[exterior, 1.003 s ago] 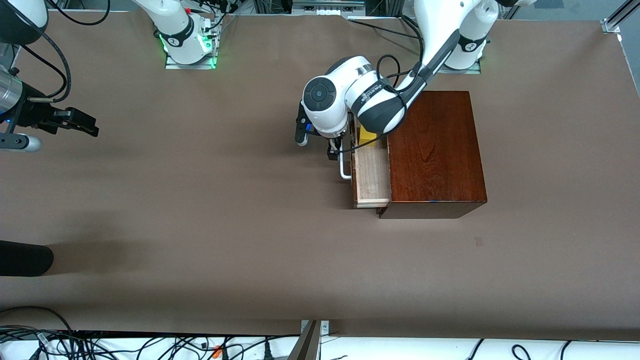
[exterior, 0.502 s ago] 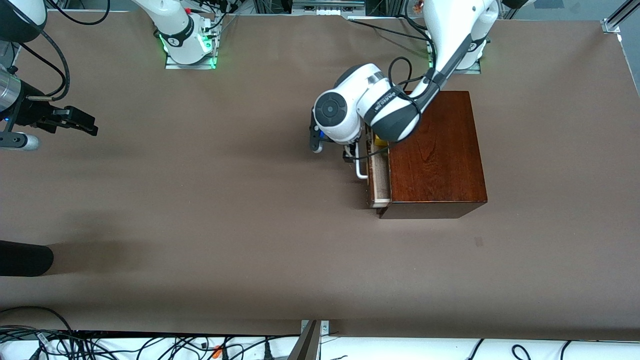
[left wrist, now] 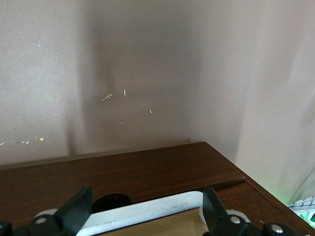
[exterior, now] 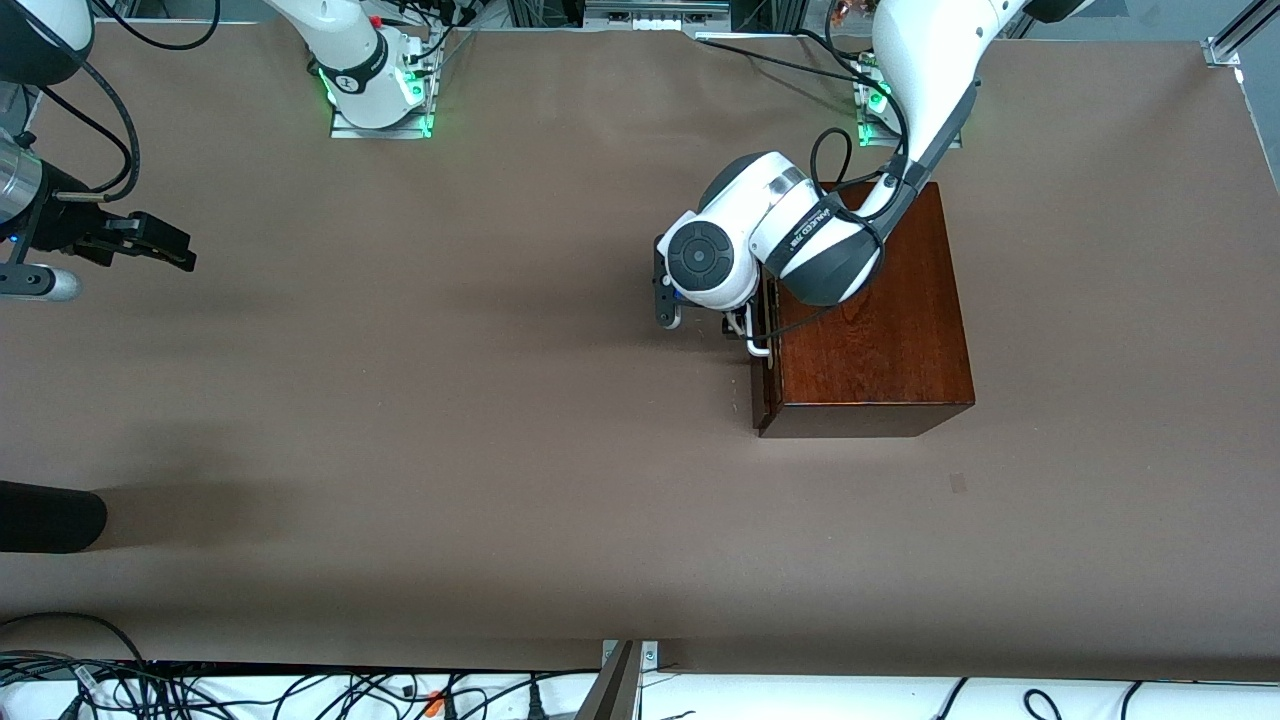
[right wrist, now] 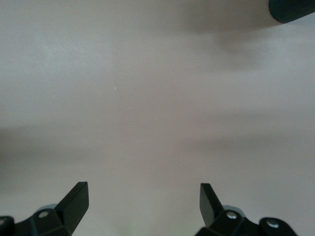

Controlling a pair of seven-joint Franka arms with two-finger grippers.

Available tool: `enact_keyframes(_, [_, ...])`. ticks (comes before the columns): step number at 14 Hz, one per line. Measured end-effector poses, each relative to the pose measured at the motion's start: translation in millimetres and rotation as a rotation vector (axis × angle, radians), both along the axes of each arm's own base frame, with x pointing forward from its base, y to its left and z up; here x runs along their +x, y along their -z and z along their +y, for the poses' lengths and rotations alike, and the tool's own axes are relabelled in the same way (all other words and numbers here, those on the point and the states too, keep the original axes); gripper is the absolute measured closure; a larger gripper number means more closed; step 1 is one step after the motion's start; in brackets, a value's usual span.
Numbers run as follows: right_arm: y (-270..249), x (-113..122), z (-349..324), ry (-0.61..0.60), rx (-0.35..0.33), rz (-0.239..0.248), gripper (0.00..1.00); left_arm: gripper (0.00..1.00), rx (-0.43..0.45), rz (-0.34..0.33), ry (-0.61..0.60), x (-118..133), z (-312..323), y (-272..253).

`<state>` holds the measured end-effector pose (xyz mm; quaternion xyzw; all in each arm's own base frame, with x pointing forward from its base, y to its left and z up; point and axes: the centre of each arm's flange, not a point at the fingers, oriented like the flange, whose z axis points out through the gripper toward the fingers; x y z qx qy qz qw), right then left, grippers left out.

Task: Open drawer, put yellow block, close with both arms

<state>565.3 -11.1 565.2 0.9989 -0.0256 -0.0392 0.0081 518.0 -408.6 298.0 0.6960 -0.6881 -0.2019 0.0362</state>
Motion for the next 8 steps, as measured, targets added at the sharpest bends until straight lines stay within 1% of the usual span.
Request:
enact_keyframes(3, [0, 0, 0, 0.000, 0.000, 0.000, 0.00, 0.00, -0.005, -0.006, -0.011, 1, -1, -4])
enact_keyframes(4, [0, 0, 0, 0.000, 0.000, 0.002, 0.00, 0.00, -0.017, -0.012, -0.038, 2, -1, -13])
enact_keyframes(6, [0, 0, 0, 0.002, 0.000, 0.003, 0.00, 0.00, -0.054, -0.030, -0.133, 4, -2, -46])
enact_keyframes(8, [0, 0, 0, 0.002, 0.000, 0.003, 0.00, 0.00, -0.035, -0.081, -0.256, 3, 7, -98])
